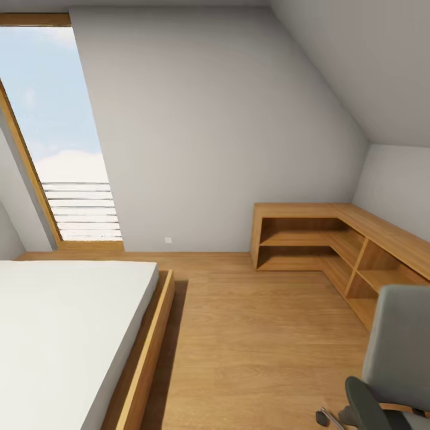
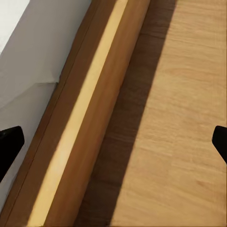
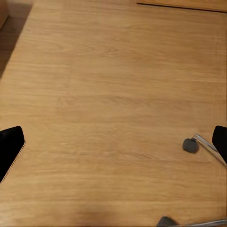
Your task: In the bedroom, organize the workspace by keeping the computer under the desk, ensuring the monitor is on the desk, placing the keyboard on the desk next to the monitor, placing the mouse on the desk next to the keyboard, moving the folder from the swivel chair onto the desk next to the mouse, stacking the notebook on top of the folder with the pen on top of the notebook, and positioning the swivel chair next to the desk.
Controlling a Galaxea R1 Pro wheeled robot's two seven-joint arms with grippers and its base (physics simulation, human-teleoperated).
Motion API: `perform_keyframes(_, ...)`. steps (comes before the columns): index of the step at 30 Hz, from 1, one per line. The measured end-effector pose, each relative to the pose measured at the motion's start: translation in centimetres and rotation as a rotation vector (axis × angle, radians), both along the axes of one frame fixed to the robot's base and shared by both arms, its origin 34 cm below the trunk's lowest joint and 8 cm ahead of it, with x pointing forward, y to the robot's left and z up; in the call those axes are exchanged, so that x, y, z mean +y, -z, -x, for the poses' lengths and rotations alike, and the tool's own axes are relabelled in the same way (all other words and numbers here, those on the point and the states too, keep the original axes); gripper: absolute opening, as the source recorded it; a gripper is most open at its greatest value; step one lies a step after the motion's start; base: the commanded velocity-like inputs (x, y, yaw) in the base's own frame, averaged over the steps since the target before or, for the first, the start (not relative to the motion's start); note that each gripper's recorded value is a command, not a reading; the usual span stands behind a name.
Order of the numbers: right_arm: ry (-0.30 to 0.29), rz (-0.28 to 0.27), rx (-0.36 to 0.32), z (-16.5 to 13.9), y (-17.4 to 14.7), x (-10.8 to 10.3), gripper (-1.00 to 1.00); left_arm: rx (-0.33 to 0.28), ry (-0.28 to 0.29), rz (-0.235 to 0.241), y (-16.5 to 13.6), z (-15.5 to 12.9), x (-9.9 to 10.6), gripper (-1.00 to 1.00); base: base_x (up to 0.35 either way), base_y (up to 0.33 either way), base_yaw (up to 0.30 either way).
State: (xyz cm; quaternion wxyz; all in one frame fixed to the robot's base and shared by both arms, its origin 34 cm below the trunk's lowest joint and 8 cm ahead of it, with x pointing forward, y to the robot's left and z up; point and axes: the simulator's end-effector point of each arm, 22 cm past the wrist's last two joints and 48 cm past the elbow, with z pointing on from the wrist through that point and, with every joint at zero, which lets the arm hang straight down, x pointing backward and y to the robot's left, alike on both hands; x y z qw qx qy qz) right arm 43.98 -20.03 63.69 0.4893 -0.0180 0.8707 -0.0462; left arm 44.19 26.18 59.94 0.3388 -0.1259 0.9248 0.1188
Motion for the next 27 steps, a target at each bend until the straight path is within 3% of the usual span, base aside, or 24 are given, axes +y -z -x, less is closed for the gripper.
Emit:
perform_keyframes(13,0.0,0.0,-0.001,-0.01,-0.02,0.0,1.0,0.002,0.001,0.0,0.02,0.02,-0.02,1.0,0.068,0.032,0.0)
perform_keyframes(27,0.0,0.0,0.0,0.02,-0.01,0.0,1.0,0.001,0.001,0.0,0.01,0.03,-0.01,1.0,0.308,0.001,0.0)
